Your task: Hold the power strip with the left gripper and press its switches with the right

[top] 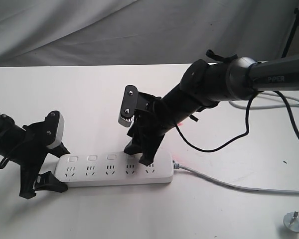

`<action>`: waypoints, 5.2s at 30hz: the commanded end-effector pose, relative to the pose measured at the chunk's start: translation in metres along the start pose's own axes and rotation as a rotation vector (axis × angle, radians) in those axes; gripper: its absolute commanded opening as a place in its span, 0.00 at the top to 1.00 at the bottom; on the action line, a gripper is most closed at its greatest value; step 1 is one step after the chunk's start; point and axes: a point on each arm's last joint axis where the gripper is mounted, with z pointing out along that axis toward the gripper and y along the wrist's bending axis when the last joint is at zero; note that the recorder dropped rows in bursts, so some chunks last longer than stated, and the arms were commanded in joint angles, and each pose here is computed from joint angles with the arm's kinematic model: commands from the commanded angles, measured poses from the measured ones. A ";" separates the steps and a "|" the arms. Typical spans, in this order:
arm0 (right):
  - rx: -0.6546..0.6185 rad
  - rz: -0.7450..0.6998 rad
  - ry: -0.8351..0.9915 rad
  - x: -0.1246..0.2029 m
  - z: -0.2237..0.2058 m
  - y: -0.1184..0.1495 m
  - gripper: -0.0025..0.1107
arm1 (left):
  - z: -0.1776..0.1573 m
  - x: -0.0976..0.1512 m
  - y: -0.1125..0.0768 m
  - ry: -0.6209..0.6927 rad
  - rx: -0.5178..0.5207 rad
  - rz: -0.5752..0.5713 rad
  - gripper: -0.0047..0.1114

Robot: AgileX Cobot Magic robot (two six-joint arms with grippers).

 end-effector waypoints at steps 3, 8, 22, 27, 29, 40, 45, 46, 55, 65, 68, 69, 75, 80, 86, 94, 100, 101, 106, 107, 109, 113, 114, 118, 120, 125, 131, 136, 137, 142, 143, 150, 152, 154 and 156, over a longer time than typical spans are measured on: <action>0.002 0.003 -0.005 0.001 0.000 0.000 0.58 | 0.001 -0.001 0.001 0.001 -0.006 0.003 0.38; 0.001 -0.011 0.005 0.002 0.000 0.001 0.58 | 0.001 -0.001 0.001 0.001 -0.006 0.003 0.38; -0.084 0.001 0.080 0.026 0.029 0.007 0.58 | 0.001 -0.001 0.001 0.001 -0.006 0.003 0.38; -0.103 0.015 0.083 0.030 0.034 0.008 0.58 | 0.001 -0.001 0.001 0.001 -0.006 0.003 0.38; -0.087 0.014 0.063 0.023 0.026 0.007 0.58 | 0.001 -0.001 0.001 0.001 -0.006 0.003 0.38; 0.057 -0.090 -0.021 -0.025 -0.051 0.003 0.58 | 0.001 -0.001 0.001 0.001 -0.006 0.003 0.38; 0.064 -0.036 -0.012 -0.011 -0.064 -0.009 0.58 | 0.001 -0.001 0.001 0.001 -0.006 0.003 0.38; 0.069 -0.024 -0.010 -0.009 -0.066 -0.011 0.58 | 0.001 -0.001 0.001 0.001 -0.006 0.003 0.38; 0.018 0.055 0.013 0.012 -0.048 -0.009 0.58 | 0.001 -0.001 0.001 0.001 -0.006 0.003 0.38; 0.002 0.090 0.026 0.024 -0.030 -0.010 0.58 | 0.001 -0.001 0.001 0.001 -0.006 0.003 0.38; -0.003 0.094 0.030 0.025 -0.027 -0.010 0.58 | 0.001 -0.001 0.001 0.001 -0.006 0.003 0.38; -0.007 0.096 0.033 0.027 -0.026 -0.010 0.58 | 0.001 -0.001 0.001 0.001 -0.006 0.003 0.38; -0.040 0.105 0.051 0.034 -0.017 -0.008 0.58 | 0.001 -0.001 0.001 0.001 -0.006 0.003 0.38; -0.035 0.079 0.072 0.036 -0.017 -0.008 0.58 | 0.001 -0.001 0.001 0.001 -0.006 0.003 0.38; -0.037 0.049 0.100 0.039 -0.016 -0.008 0.58 | 0.001 -0.001 0.001 0.001 -0.006 0.003 0.38; -0.086 0.052 0.142 0.052 -0.003 -0.003 0.58 | 0.001 -0.001 0.001 0.001 -0.006 0.003 0.38; -0.109 0.049 0.157 0.056 0.000 -0.001 0.58 | 0.001 -0.001 0.001 0.001 -0.006 0.003 0.38; -0.110 0.050 0.158 0.057 0.001 -0.001 0.58 | 0.001 -0.001 0.001 0.001 -0.006 0.003 0.38; -0.087 0.089 0.113 0.050 -0.003 -0.002 0.58 | 0.001 -0.001 0.001 0.001 -0.006 0.003 0.38; -0.079 0.089 0.104 0.047 -0.006 -0.003 0.58 | 0.001 -0.001 0.001 0.001 -0.006 0.003 0.38; -0.056 0.083 0.083 0.039 -0.015 -0.004 0.58 | 0.001 -0.001 0.001 0.001 -0.006 0.003 0.38; 0.023 0.039 0.027 0.015 -0.049 -0.006 0.59 | 0.001 -0.001 0.001 0.001 -0.006 0.003 0.38; 0.042 0.035 0.011 0.009 -0.058 -0.006 0.60 | 0.001 -0.001 0.001 0.001 -0.006 0.003 0.38; 0.100 -0.005 -0.034 -0.009 -0.088 -0.003 0.68 | 0.001 -0.001 0.001 0.001 -0.006 0.003 0.38; 0.110 -0.030 -0.047 -0.017 -0.102 0.001 0.77 | 0.001 -0.001 0.001 0.001 -0.006 0.003 0.38; 0.108 -0.010 -0.055 -0.031 -0.136 0.014 0.98 | 0.001 -0.001 0.001 0.001 -0.006 0.003 0.38; 0.108 0.091 0.000 -0.036 -0.190 0.050 0.98 | 0.001 -0.001 0.001 0.001 -0.006 0.003 0.38; 0.281 0.251 -0.102 -0.011 -0.220 0.103 0.98 | 0.001 -0.001 0.001 0.001 -0.006 0.003 0.38; 0.314 0.295 -0.123 -0.004 -0.223 0.112 0.98 | 0.001 -0.001 0.001 0.001 -0.006 0.003 0.38; 0.551 0.367 -0.234 0.034 -0.233 0.149 0.98 | 0.001 -0.001 0.001 0.001 -0.006 0.003 0.38; 0.591 0.378 -0.259 0.040 -0.234 0.154 0.98 | 0.001 -0.001 0.001 0.001 -0.006 0.003 0.38; 0.744 0.463 -0.468 0.065 -0.250 0.191 0.98 | 0.001 -0.001 0.001 0.001 -0.006 0.003 0.38; 0.769 0.445 -0.507 0.070 -0.256 0.201 0.98 | 0.001 -0.001 0.001 0.001 -0.006 0.003 0.38; 0.803 0.434 -0.540 0.075 -0.259 0.209 0.98 | 0.001 -0.001 0.001 0.001 -0.006 0.003 0.38; 0.870 0.426 -0.587 0.084 -0.262 0.217 0.98 | 0.001 -0.001 0.001 0.001 -0.006 0.003 0.38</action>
